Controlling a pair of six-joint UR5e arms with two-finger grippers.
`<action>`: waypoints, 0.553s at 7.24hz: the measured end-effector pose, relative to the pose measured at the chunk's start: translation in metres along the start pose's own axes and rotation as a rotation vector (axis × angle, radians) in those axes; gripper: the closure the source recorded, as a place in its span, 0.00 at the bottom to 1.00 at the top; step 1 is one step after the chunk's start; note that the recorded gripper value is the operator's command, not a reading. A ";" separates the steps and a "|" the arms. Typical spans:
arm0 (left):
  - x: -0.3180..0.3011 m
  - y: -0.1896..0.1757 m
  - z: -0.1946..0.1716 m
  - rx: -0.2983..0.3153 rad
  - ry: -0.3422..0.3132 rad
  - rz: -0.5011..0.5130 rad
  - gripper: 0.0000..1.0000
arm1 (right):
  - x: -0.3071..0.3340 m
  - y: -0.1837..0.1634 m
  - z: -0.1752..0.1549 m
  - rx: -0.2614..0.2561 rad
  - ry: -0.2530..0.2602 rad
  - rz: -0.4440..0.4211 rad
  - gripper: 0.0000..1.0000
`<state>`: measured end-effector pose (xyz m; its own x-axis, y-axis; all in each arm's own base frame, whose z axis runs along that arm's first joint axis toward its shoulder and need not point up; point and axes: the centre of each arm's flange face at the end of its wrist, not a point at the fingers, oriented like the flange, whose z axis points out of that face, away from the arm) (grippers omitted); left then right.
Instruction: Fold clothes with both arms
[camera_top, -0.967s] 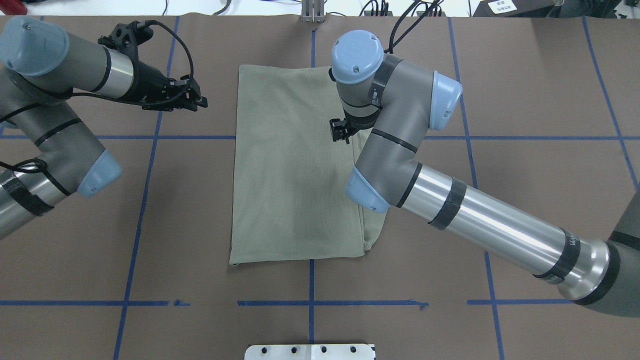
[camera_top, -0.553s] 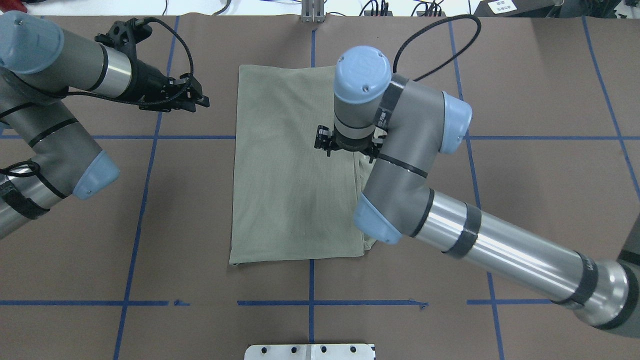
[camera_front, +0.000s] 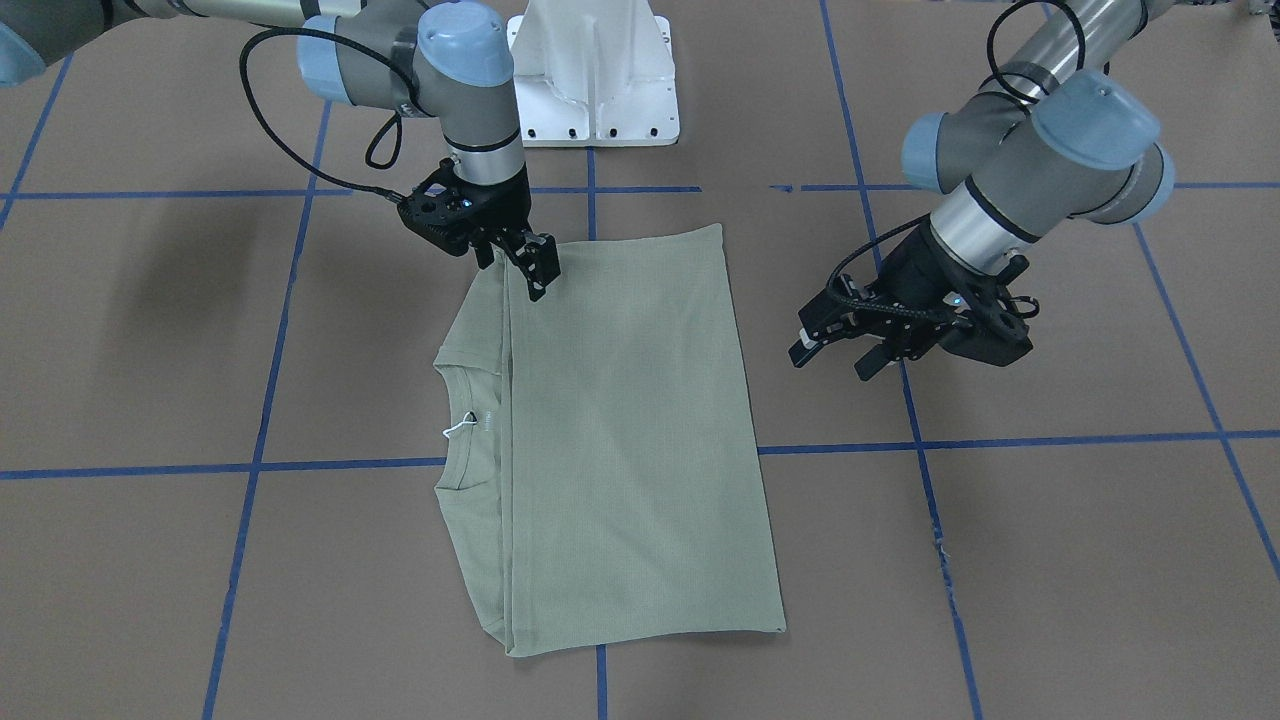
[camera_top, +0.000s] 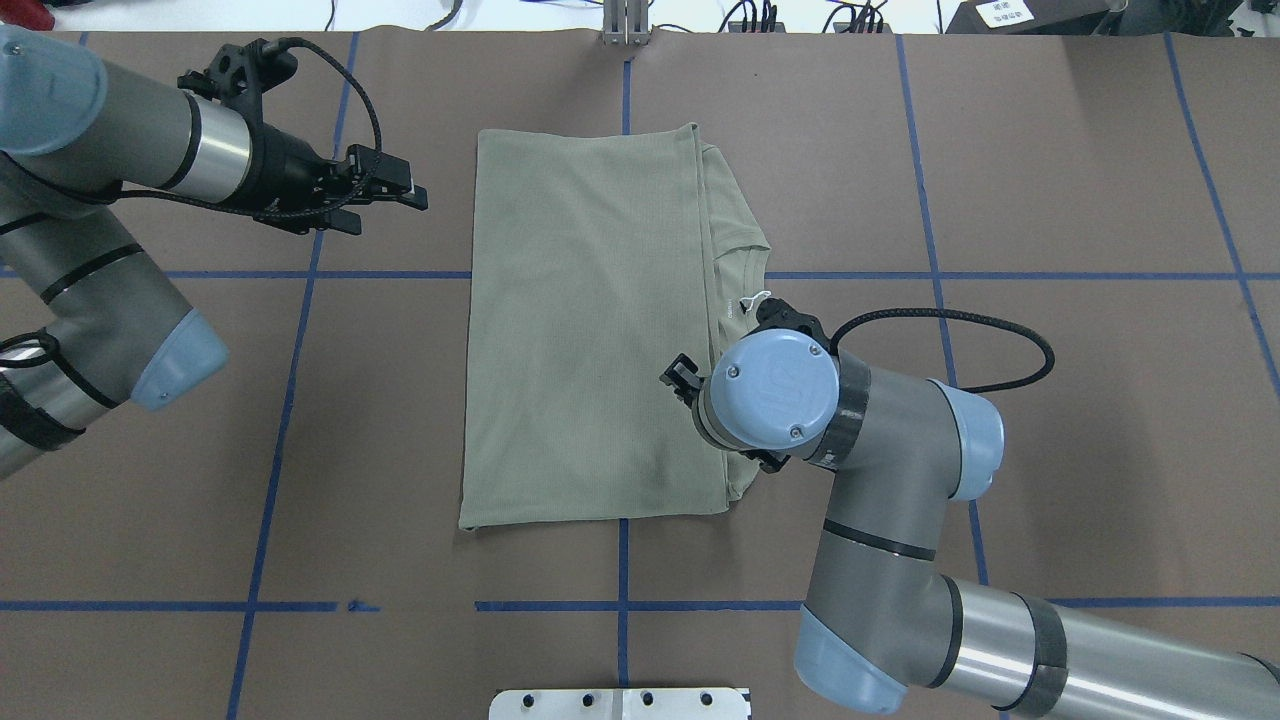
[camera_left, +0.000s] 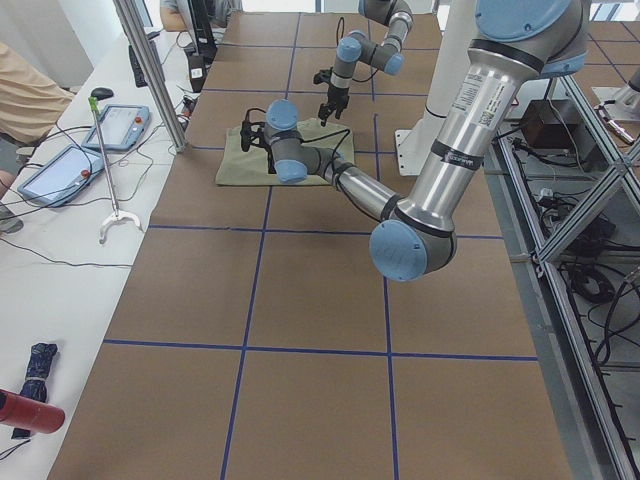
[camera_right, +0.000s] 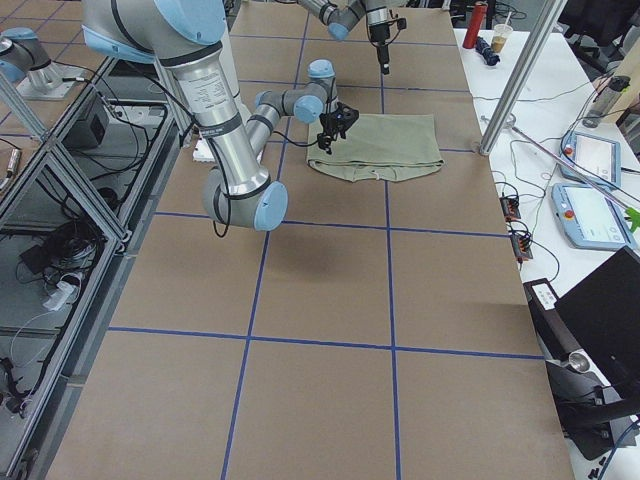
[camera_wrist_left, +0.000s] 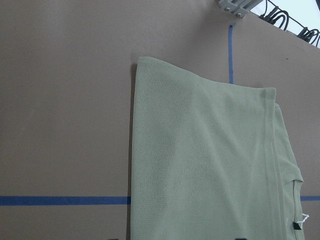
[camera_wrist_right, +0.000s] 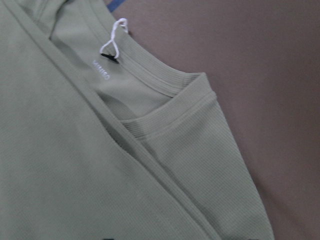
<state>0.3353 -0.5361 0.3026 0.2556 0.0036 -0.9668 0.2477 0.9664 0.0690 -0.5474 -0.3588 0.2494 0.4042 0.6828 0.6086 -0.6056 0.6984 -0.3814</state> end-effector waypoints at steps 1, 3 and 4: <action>-0.001 0.007 -0.006 -0.013 0.019 0.011 0.00 | 0.012 0.003 0.008 0.004 0.014 0.050 0.09; -0.002 0.013 -0.010 -0.017 0.043 0.026 0.00 | 0.029 0.009 0.019 -0.006 0.025 0.104 0.09; -0.001 0.014 -0.012 -0.014 0.058 0.038 0.00 | 0.034 0.014 0.022 -0.012 0.030 0.108 0.09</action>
<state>0.3279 -0.5195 0.3012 0.2097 0.0550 -0.9762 0.2252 0.9689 0.1030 -0.5575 -0.3305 0.2805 0.3570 0.7604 0.5425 -0.6384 0.6226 -0.4525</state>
